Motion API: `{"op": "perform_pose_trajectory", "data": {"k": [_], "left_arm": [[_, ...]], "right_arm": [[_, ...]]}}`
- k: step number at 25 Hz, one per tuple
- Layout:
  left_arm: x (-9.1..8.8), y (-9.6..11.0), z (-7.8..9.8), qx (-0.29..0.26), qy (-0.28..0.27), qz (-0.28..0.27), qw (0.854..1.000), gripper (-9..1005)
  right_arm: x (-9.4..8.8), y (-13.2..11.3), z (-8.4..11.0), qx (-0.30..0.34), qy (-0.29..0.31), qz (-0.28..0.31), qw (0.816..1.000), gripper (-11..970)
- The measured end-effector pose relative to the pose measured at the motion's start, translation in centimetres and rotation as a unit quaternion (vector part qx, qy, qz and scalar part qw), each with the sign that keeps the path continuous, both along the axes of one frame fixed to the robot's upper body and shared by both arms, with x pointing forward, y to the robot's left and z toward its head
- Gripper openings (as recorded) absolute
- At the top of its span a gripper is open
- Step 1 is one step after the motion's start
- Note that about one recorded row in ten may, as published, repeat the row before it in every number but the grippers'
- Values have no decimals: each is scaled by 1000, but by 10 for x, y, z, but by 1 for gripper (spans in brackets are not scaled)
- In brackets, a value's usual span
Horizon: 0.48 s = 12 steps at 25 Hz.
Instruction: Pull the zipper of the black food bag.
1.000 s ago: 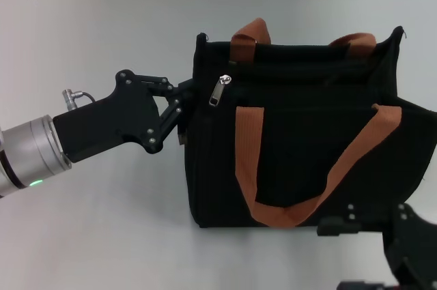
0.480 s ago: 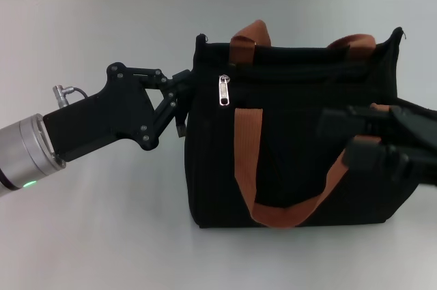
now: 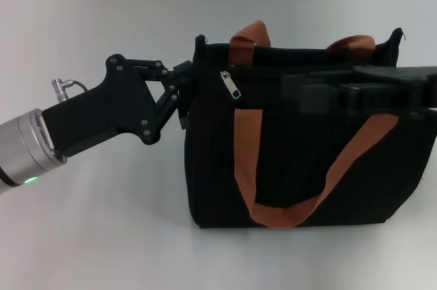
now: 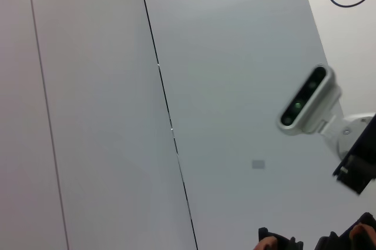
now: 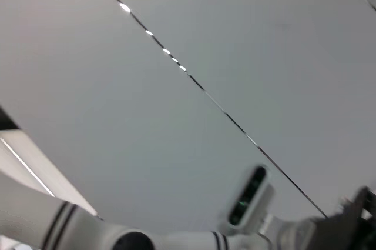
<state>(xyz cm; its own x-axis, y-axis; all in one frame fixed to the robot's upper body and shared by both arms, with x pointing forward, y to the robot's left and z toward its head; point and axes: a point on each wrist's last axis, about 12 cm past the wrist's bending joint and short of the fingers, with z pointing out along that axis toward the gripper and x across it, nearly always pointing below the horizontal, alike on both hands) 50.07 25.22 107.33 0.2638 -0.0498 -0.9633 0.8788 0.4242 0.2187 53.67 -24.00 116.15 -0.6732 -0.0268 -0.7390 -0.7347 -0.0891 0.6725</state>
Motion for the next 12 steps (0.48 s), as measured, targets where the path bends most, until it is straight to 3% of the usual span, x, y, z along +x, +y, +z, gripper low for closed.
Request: {"op": "perform_pose_trajectory", "data": {"k": [12], "left_arm": [[0,0,1,-3,-2,-3,1000,30]], "right_arm": [[30,30,25,-126,-29,12,992,673]]}}
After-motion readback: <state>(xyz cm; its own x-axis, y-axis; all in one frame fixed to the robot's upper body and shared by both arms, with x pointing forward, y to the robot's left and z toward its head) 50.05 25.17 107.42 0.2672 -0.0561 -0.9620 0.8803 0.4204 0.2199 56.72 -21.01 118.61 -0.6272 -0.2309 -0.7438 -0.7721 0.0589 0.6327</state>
